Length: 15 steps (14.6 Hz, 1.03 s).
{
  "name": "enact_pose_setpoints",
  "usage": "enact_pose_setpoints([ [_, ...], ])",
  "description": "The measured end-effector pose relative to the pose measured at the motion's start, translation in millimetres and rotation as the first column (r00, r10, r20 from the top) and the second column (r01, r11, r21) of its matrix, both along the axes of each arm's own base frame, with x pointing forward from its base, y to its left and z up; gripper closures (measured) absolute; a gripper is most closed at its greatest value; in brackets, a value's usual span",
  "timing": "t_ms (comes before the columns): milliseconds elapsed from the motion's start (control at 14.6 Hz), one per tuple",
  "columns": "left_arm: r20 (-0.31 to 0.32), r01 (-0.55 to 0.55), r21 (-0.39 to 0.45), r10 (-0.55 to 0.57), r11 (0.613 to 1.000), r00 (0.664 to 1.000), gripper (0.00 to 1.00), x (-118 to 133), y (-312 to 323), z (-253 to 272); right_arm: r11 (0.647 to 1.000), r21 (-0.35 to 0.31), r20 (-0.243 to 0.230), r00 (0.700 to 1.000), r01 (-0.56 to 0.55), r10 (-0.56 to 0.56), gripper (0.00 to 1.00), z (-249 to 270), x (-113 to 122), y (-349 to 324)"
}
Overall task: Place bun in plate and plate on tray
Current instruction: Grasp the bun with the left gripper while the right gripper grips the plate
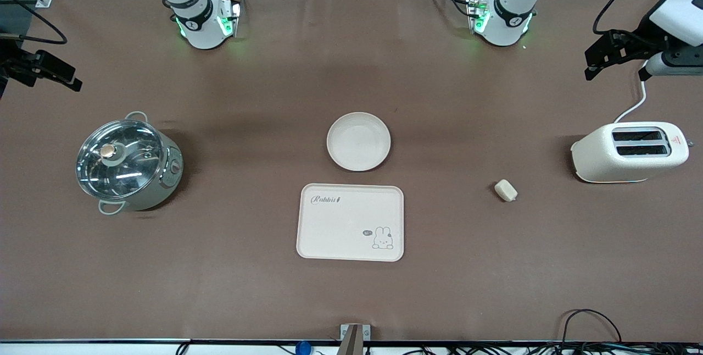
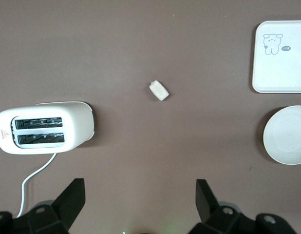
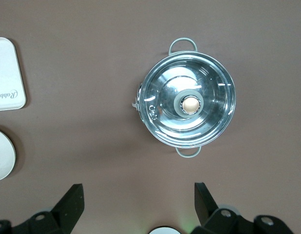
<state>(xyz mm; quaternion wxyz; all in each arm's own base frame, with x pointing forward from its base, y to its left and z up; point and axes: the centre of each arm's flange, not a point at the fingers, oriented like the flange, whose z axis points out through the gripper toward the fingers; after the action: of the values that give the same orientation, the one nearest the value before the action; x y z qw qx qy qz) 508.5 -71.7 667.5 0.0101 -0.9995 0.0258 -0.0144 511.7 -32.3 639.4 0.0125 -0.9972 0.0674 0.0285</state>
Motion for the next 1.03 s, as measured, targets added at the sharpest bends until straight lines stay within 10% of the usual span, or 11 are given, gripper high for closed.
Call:
enact_pose_setpoints([
  [550, -0.045, -0.012, -0.007, 0.012, 1.000, 0.999, 0.00, 30, 7, -25, 0.997, 0.074, 0.012, 1.000, -0.012, 0.011, 0.00, 0, 3, 14],
  [1031, -0.095, -0.217, -0.008, 0.215, 0.976, 0.972, 0.00, 91, 6, -160, 0.982, 0.140, 0.024, 0.992, -0.126, 0.124, 0.00, -22, 21, 92],
])
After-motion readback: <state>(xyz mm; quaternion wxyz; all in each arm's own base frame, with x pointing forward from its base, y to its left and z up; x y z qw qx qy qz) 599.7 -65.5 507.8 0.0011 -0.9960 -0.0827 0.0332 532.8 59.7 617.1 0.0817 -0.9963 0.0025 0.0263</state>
